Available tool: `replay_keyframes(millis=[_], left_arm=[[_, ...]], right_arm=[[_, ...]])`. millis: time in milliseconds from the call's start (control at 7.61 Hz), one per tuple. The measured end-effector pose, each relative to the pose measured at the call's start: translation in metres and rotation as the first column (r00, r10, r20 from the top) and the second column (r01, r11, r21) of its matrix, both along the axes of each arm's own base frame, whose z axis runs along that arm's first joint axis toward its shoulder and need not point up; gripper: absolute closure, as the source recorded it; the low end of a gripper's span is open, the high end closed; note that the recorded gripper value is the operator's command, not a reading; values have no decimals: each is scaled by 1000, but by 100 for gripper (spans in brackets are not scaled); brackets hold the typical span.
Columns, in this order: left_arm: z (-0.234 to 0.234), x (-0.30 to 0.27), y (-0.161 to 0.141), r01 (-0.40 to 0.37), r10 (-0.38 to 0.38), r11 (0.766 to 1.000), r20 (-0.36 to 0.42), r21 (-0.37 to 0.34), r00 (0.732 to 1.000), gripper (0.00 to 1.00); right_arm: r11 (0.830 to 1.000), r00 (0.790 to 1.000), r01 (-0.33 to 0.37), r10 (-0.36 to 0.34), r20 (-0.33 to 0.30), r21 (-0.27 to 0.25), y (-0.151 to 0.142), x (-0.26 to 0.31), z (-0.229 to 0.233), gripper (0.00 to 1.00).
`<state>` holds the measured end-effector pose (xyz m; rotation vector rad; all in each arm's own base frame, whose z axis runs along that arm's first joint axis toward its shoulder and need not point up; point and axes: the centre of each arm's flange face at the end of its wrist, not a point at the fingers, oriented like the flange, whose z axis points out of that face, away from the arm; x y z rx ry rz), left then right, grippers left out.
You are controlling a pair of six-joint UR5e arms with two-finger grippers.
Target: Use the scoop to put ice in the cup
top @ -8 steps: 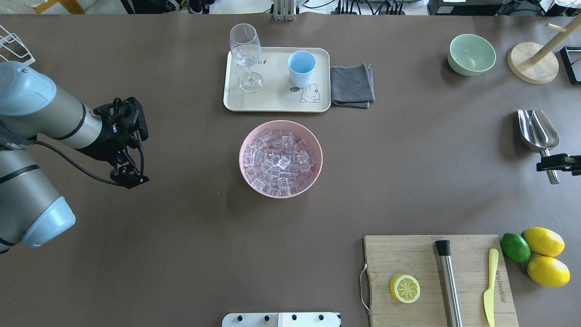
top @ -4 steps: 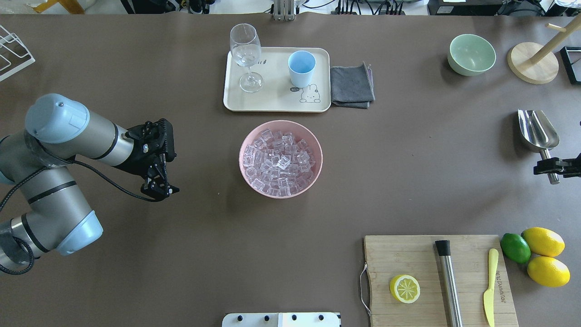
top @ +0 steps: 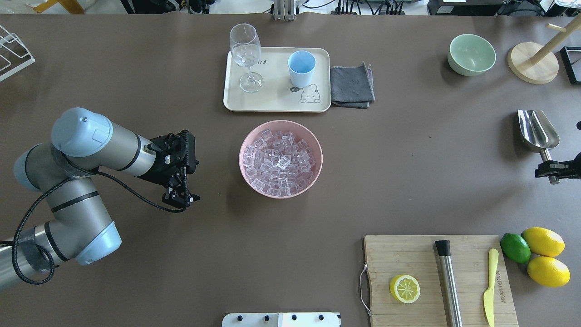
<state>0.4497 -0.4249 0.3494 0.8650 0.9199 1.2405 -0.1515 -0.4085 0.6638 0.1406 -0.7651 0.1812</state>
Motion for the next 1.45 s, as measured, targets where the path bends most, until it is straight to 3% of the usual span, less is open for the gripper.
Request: replay_keyframes(millis=[526,789,1052,1183,1446], left_arm=[[-17,37,-13,51,-52,998,1,42,999,2],[-31,54,-23,49,-49,997,-4,52,999,2],[-43,63,-29,46,-45,997,-8,57,999,2],[-49,66,-32,45,-45,997,-5,56,999,2],[-56,72,-36,47,-47,997,0,55,999,2]], right_arm=[[999,999,30,-31,8,28,11,5,-1,100],[994,996,86,-88,21,74,18,8,-19,100],[974,985,167,-173,25,152,24,17,-45,100],[955,975,216,-222,8,204,22,22,-56,100],[873,940,332,-338,-47,357,16,35,-77,100]])
